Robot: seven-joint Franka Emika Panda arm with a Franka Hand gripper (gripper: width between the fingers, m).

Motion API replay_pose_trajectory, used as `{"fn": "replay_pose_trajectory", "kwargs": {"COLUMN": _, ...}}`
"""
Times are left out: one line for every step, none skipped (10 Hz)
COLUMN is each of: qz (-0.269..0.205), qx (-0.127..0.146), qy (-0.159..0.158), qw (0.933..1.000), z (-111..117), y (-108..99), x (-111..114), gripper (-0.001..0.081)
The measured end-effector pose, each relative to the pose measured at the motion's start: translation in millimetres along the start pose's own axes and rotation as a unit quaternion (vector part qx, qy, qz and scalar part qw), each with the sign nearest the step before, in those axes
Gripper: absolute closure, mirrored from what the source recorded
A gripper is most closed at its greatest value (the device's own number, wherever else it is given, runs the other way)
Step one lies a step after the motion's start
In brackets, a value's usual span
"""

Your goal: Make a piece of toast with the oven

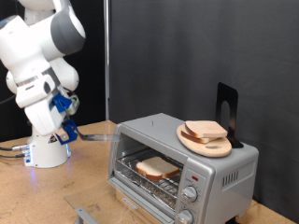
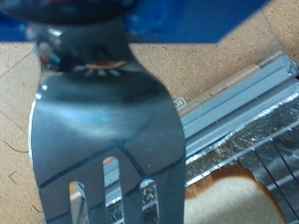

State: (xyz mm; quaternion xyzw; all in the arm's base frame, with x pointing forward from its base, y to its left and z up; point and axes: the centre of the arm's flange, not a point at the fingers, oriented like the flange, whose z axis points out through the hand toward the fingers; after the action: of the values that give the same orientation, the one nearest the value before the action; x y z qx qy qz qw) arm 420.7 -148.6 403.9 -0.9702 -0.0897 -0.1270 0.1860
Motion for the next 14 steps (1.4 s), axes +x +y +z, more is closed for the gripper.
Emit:
{"fn": "replay_pose_trajectory", "kwargs": {"qz": 0.000, "qx": 0.006, "qy": -0.001, "qw": 1.0000, "z": -5.5, "y": -2.1, "x": -0.2, "gripper": 0.0414}}
{"fn": "replay_pose_trajectory", "kwargs": {"qz": 0.000, "qx": 0.007, "qy": -0.002, "qw": 1.0000, "z": -4.2, "y": -1.9, "x": -0.9, "gripper": 0.0414}}
{"fn": "replay_pose_trajectory", "kwargs": {"qz": 0.002, "qx": 0.012, "qy": 0.001, "qw": 0.9999, "z": -2.9, "y": -3.3, "x": -0.3, "gripper": 0.0414}}
{"fn": "replay_pose_trajectory", "kwargs": {"qz": -0.003, "qx": 0.022, "qy": 0.007, "qw": 0.9997, "z": -0.8, "y": -8.7, "x": 2.7, "gripper": 0.0414}}
{"fn": "replay_pose_trajectory", "kwargs": {"qz": -0.013, "qx": 0.035, "qy": 0.011, "qw": 0.9993, "z": 3.4, "y": -20.3, "x": 8.1, "gripper": 0.0414}}
{"fn": "replay_pose_trajectory", "kwargs": {"qz": -0.026, "qx": 0.043, "qy": 0.012, "qw": 0.9987, "z": 8.4, "y": -36.4, "x": 15.4, "gripper": 0.0414}}
{"fn": "replay_pose_trajectory", "kwargs": {"qz": -0.041, "qx": 0.049, "qy": 0.010, "qw": 0.9979, "z": 13.7, "y": -53.6, "x": 22.0, "gripper": 0.0414}}
{"fn": "replay_pose_trajectory", "kwargs": {"qz": -0.053, "qx": 0.054, "qy": 0.010, "qw": 0.9971, "z": 18.7, "y": -70.8, "x": 27.8, "gripper": 0.0414}}
{"fn": "replay_pose_trajectory", "kwargs": {"qz": -0.064, "qx": 0.057, "qy": 0.008, "qw": 0.9963, "z": 23.5, "y": -88.0, "x": 33.0, "gripper": 0.0414}}
{"fn": "replay_pose_trajectory", "kwargs": {"qz": -0.072, "qx": 0.059, "qy": 0.008, "qw": 0.9957, "z": 27.2, "y": -105.2, "x": 38.2, "gripper": 0.0414}}
{"fn": "replay_pose_trajectory", "kwargs": {"qz": -0.081, "qx": 0.059, "qy": 0.014, "qw": 0.9949, "z": 29.9, "y": -123.0, "x": 43.6, "gripper": 0.0414}}
{"fn": "replay_pose_trajectory", "kwargs": {"qz": -0.090, "qx": 0.057, "qy": 0.013, "qw": 0.9942, "z": 32.7, "y": -139.8, "x": 47.2, "gripper": 0.0414}}
{"fn": "replay_pose_trajectory", "kwargs": {"qz": -0.097, "qx": 0.054, "qy": 0.011, "qw": 0.9938, "z": 36.0, "y": -157.7, "x": 50.3, "gripper": 0.0414}}
{"fn": "replay_pose_trajectory", "kwargs": {"qz": -0.102, "qx": 0.051, "qy": 0.007, "qw": 0.9934, "z": 39.7, "y": -176.0, "x": 52.4, "gripper": 0.0414}}
